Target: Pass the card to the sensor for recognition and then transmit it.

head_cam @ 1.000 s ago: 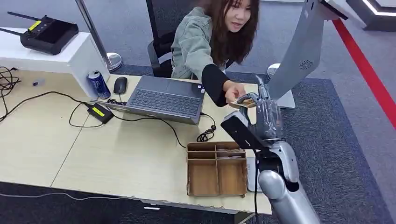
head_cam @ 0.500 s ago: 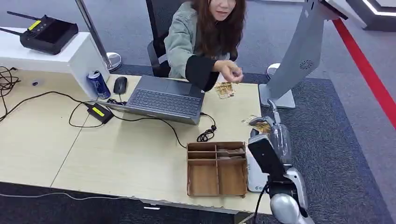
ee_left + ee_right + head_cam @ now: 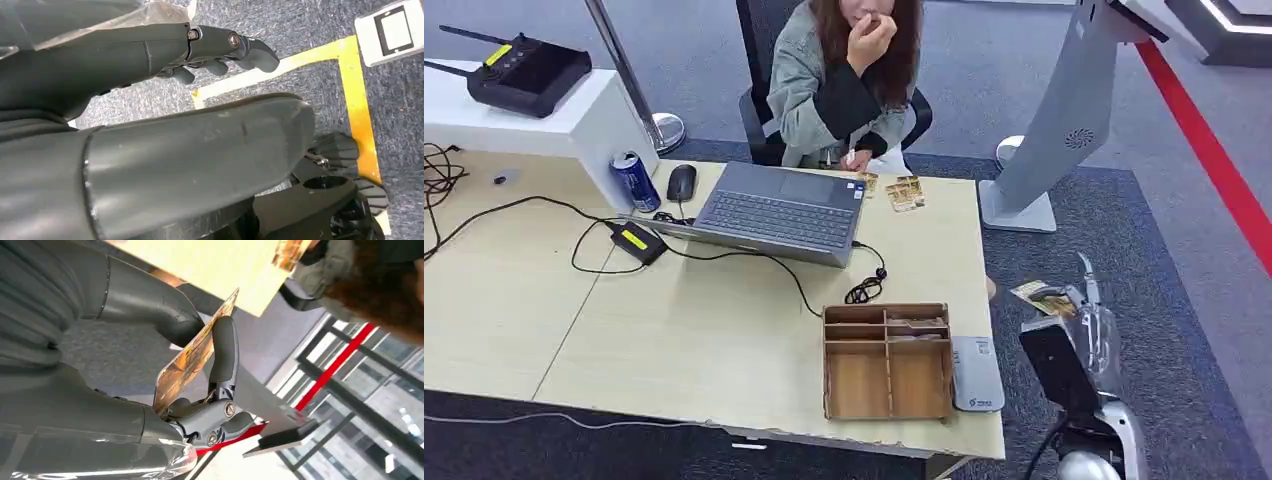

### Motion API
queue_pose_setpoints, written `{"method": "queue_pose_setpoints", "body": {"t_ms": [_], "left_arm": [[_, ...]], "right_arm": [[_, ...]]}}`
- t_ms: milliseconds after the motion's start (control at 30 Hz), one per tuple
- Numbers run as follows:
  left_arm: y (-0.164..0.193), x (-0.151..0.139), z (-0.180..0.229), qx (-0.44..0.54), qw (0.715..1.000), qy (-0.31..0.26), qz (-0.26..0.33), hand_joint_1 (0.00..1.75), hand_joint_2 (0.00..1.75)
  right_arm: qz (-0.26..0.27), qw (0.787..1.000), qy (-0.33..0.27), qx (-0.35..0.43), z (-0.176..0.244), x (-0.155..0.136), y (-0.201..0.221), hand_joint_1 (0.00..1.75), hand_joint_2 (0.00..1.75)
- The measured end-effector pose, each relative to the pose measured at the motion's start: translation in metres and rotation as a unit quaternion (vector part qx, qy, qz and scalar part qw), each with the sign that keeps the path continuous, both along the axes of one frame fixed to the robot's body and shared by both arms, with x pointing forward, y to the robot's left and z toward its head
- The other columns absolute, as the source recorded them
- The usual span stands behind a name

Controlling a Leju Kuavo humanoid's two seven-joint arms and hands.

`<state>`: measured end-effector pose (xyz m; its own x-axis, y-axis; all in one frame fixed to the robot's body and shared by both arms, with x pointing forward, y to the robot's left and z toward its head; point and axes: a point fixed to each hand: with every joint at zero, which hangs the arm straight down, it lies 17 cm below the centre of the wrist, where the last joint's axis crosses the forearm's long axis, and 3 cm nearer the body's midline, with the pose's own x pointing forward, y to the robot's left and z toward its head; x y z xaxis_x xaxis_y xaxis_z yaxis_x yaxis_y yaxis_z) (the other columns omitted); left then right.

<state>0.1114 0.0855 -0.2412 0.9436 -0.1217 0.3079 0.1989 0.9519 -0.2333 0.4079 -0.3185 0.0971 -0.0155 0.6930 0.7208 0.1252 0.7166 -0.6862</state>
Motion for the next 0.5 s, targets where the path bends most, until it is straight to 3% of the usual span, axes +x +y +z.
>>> {"method": "queue_pose_setpoints", "body": {"t_ms": [500], "left_arm": [[0.000, 0.002, 0.000, -0.001, 1.000, 0.000, 0.003, 0.00, 0.00]], "right_arm": [[0.008, 0.996, 0.091, 0.019, -0.076, -0.016, 0.009, 1.75, 1.75]]}}
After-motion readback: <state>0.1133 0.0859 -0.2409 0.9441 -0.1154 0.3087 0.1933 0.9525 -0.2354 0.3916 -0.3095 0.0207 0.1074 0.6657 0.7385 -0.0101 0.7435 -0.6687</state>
